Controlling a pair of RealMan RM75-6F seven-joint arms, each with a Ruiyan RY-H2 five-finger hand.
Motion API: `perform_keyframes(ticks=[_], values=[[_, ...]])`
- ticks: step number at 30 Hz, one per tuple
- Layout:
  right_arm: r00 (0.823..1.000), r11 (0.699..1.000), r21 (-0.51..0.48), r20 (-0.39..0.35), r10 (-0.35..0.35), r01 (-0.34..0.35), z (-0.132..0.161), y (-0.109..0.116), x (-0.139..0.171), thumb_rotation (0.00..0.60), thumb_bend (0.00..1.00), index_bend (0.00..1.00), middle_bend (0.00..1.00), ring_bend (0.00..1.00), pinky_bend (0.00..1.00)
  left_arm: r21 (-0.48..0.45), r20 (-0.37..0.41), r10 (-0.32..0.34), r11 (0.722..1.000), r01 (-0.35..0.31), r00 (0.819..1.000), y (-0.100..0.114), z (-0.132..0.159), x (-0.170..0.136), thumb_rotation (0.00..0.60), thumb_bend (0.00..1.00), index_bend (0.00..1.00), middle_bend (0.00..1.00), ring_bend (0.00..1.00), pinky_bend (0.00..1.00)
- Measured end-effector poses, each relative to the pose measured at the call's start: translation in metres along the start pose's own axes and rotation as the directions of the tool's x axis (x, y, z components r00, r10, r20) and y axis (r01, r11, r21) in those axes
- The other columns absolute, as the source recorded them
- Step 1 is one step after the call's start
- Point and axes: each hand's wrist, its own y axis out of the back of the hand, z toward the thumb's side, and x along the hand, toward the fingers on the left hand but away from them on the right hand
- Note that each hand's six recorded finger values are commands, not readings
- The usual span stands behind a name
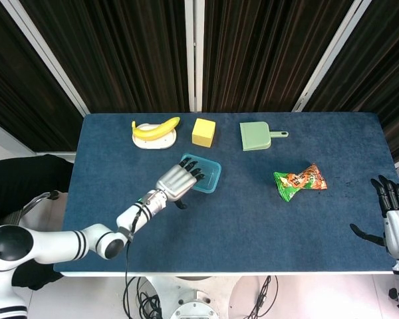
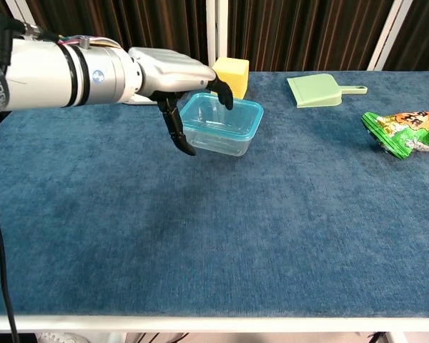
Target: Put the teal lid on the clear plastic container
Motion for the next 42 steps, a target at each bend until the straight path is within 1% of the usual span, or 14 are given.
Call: perform_keyframes(ticks=[3,8,14,25,32,36,39,40,42], values=[[1.0,1.0,-0.001,-0.003,0.004,-0.004,0.001,-0.001,-0.001,0.6,0.04,0.0,0.0,0.0,0.0,-0.012,-0.019,-0.016,1.0,0.016,1.0,-0.005,-0.008,-0.004,0.493,0.03,0.21,0.15,0.0,0.06],[1.0,1.0,0.0,-0.009,0.009,-0.009,0.002,-0.003,-0.001,0.6,0.04,0.0,0.0,0.0,0.0,-0.02,-0.056,-0.051,0.999,0.05,0.997,-0.02,-0.022,-0.011,0.493,0.03,0.21,0.15,0.0,0.06],[1.0,1.0,0.003,-0.014,0.012,-0.012,0.005,-0.003,-0.001,0.6,0.04,0.0,0.0,0.0,0.0,-0.041,-0.077,-0.064,0.997,0.061,0.995,-0.029,-0.029,-0.017,0.491,0.03,0.21,0.15,0.0,0.06],[1.0,1.0,0.005,-0.011,0.009,-0.009,0.006,-0.002,0.002,0.6,0.04,0.0,0.0,0.0,0.0,-0.045,-0.078,-0.084,0.996,0.081,0.993,-0.044,-0.029,-0.017,0.492,0.03,0.21,0.15,0.0,0.06],[1.0,1.0,0.003,-0.013,0.006,-0.006,0.006,-0.002,0.003,0.6,0.04,0.0,0.0,0.0,0.0,-0.057,-0.078,-0.08,0.996,0.075,0.994,-0.042,-0.029,-0.019,0.495,0.03,0.21,0.15,0.0,0.06],[1.0,1.0,0.0,-0.009,0.008,-0.008,0.004,-0.002,0.004,0.6,0.04,0.0,0.0,0.0,0.0,-0.105,-0.079,-0.052,0.994,0.043,0.996,-0.033,-0.029,-0.022,0.524,0.03,0.21,0.15,0.0,0.06],[1.0,1.0,0.005,-0.009,0.017,-0.017,0.001,-0.002,0.004,0.6,0.04,0.0,0.0,0.0,0.0,-0.157,-0.099,0.007,0.987,-0.022,0.995,-0.019,-0.036,-0.03,0.568,0.03,0.21,0.15,0.0,0.06],[1.0,1.0,0.007,-0.009,0.022,-0.022,0.001,-0.001,0.004,0.6,0.04,0.0,0.0,0.0,0.0,-0.175,-0.115,0.036,0.983,-0.056,0.993,-0.013,-0.042,-0.035,0.586,0.03,0.21,0.15,0.0,0.06],[0.999,0.999,0.012,-0.013,0.036,-0.036,-0.001,0.0,0.002,0.6,0.04,0.0,0.0,0.0,0.0,-0.196,-0.146,0.083,0.974,-0.111,0.986,-0.005,-0.053,-0.044,0.6,0.03,0.21,0.15,0.0,0.06]])
